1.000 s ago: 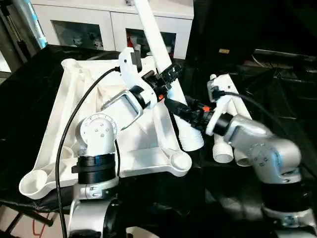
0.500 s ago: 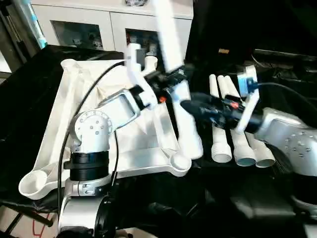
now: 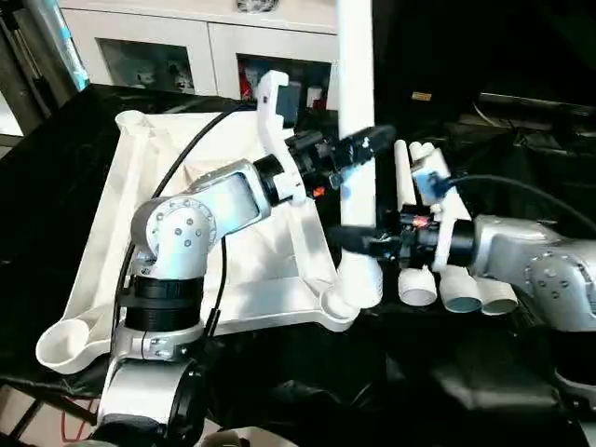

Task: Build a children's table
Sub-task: Pick table leg

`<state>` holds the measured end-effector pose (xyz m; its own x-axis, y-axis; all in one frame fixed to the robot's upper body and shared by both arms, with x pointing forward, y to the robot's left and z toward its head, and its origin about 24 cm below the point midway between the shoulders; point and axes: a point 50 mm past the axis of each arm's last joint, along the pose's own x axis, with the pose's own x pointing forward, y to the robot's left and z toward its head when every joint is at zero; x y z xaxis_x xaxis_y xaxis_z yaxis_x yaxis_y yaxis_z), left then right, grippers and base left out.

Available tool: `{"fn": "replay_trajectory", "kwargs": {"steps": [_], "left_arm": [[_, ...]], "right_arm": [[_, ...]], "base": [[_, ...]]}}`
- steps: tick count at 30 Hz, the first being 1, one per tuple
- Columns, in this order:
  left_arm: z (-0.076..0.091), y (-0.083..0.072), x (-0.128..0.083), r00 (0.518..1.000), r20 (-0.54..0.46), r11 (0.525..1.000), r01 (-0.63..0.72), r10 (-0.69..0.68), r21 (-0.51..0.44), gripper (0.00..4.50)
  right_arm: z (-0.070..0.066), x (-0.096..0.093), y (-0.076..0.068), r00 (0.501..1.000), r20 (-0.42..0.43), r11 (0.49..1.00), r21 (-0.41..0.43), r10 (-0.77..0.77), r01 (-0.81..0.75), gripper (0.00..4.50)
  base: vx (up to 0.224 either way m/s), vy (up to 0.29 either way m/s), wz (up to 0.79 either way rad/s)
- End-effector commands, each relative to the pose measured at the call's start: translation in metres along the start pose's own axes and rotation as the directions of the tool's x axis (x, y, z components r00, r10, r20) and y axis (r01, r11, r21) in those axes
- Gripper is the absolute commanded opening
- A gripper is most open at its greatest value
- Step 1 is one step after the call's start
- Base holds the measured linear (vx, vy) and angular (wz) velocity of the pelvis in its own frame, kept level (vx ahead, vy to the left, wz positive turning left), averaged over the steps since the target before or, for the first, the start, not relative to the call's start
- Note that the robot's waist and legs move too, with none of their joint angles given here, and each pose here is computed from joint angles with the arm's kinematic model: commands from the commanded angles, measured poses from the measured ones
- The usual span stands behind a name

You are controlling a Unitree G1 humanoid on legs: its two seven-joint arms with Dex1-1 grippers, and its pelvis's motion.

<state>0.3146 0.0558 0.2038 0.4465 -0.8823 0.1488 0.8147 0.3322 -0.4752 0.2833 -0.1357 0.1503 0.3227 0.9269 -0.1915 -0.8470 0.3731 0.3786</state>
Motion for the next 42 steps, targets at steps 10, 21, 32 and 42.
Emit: {"fn": "replay_trajectory", "kwargs": {"steps": [10, 21, 32, 42], "left_arm": [[0.006, -0.009, 0.004, 0.999, 0.0, 0.997, 0.052, -0.052, 0.051, 1.84], [0.003, -0.013, 0.006, 0.995, -0.022, 0.994, 0.095, -0.093, 0.06, 1.84], [-0.001, -0.014, 0.006, 0.991, -0.064, 0.99, 0.119, -0.114, 0.072, 1.84], [-0.002, -0.013, 0.007, 0.99, -0.083, 0.989, 0.125, -0.118, 0.08, 1.84]], "right_arm": [[-0.004, -0.002, -0.001, 0.997, -0.069, 1.0, -0.022, -0.017, 0.015, 2.96], [-0.009, -0.003, 0.0, 0.994, -0.106, 1.0, -0.015, -0.004, 0.002, 2.96], [-0.012, -0.004, 0.001, 0.992, -0.123, 1.0, -0.022, 0.001, -0.004, 2.59], [-0.015, -0.004, 0.001, 0.99, -0.138, 1.0, -0.016, 0.005, -0.008, 1.92]], "base": [[0.0, 0.0, 0.0], [0.0, 0.0, 0.0], [0.0, 0.0, 0.0], [0.0, 0.0, 0.0]]}}
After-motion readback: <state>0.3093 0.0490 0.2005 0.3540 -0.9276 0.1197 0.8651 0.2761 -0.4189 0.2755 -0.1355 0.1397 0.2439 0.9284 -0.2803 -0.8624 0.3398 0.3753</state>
